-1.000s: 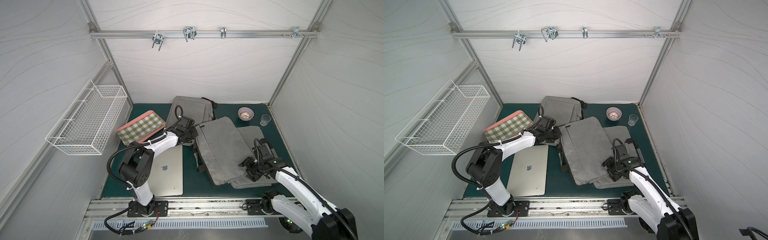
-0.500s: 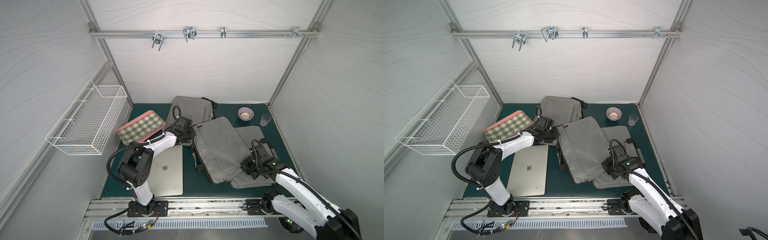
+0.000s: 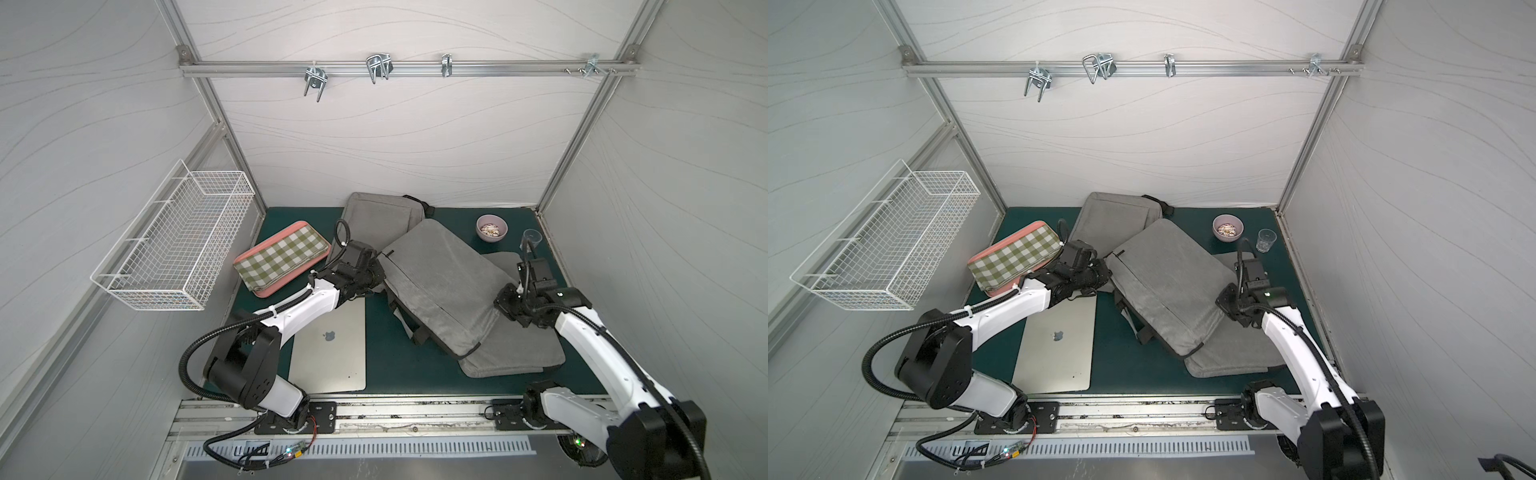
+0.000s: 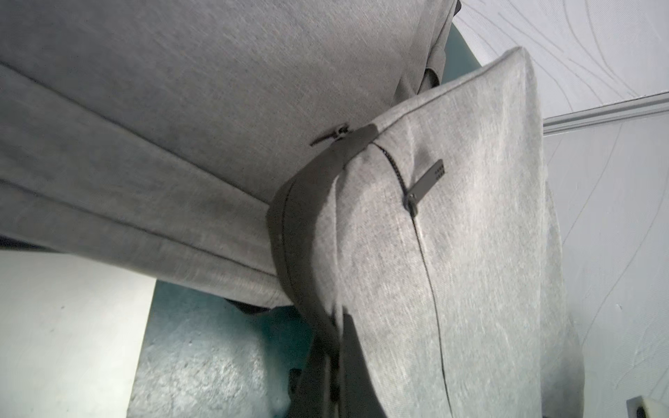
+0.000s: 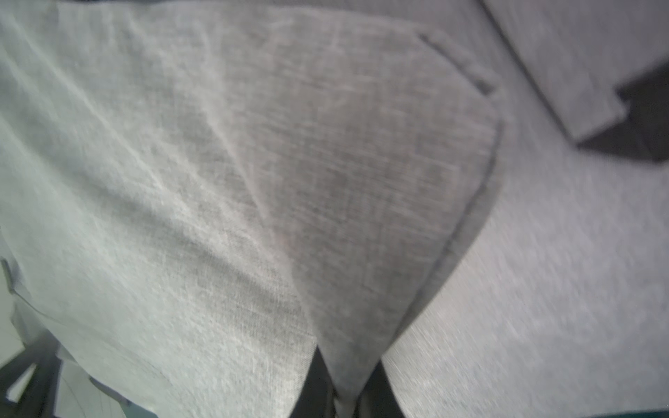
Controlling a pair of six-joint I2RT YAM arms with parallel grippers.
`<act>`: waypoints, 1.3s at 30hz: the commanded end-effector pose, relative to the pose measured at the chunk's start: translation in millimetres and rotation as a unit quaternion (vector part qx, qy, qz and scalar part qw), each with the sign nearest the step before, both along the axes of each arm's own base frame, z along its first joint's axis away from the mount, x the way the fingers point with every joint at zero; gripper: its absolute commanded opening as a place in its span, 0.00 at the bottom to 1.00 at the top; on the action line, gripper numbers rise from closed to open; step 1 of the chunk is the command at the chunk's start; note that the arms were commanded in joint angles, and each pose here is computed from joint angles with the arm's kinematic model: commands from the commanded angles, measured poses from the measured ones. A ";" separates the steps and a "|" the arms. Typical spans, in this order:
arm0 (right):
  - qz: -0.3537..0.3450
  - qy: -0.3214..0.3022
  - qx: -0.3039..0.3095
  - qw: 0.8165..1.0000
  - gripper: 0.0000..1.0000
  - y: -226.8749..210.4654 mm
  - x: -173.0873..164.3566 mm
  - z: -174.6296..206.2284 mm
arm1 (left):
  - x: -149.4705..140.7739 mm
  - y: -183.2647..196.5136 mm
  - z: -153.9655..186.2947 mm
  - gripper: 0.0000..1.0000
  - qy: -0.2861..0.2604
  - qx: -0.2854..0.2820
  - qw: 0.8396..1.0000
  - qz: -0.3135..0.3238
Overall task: Open the zippered laptop bag and take out the laptop
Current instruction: Adjust the zippered laptop bag.
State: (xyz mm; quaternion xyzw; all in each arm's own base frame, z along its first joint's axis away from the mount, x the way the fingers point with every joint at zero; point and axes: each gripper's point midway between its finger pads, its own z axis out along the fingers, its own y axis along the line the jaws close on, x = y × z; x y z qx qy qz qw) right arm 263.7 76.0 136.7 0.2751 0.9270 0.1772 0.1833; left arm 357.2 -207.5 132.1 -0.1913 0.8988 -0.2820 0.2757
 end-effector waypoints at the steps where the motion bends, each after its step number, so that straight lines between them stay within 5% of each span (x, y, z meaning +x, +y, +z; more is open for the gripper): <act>1: 0.077 -0.090 -0.030 0.993 0.00 6.3 57.2 34.8 | 3.4 -10.9 38.8 0.00 -0.067 -0.044 0.997 0.013; 15: 0.210 -0.087 -0.043 0.973 0.00 43.8 205.5 18.7 | -27.1 -1.3 13.0 0.03 -0.043 -0.047 0.997 0.039; 28: 0.231 -0.071 -0.097 0.965 0.01 33.1 250.4 -19.5 | -47.4 -13.2 -14.7 0.26 0.005 -0.024 0.999 -0.023; 33: 0.238 -0.079 -0.103 0.962 0.29 31.8 250.1 -14.0 | -57.9 -6.1 -10.0 0.48 0.007 0.008 0.999 -0.052; 39: 0.254 -0.110 -0.138 0.951 0.57 23.2 242.2 17.0 | -67.2 13.6 6.3 0.56 0.003 0.072 0.992 -0.107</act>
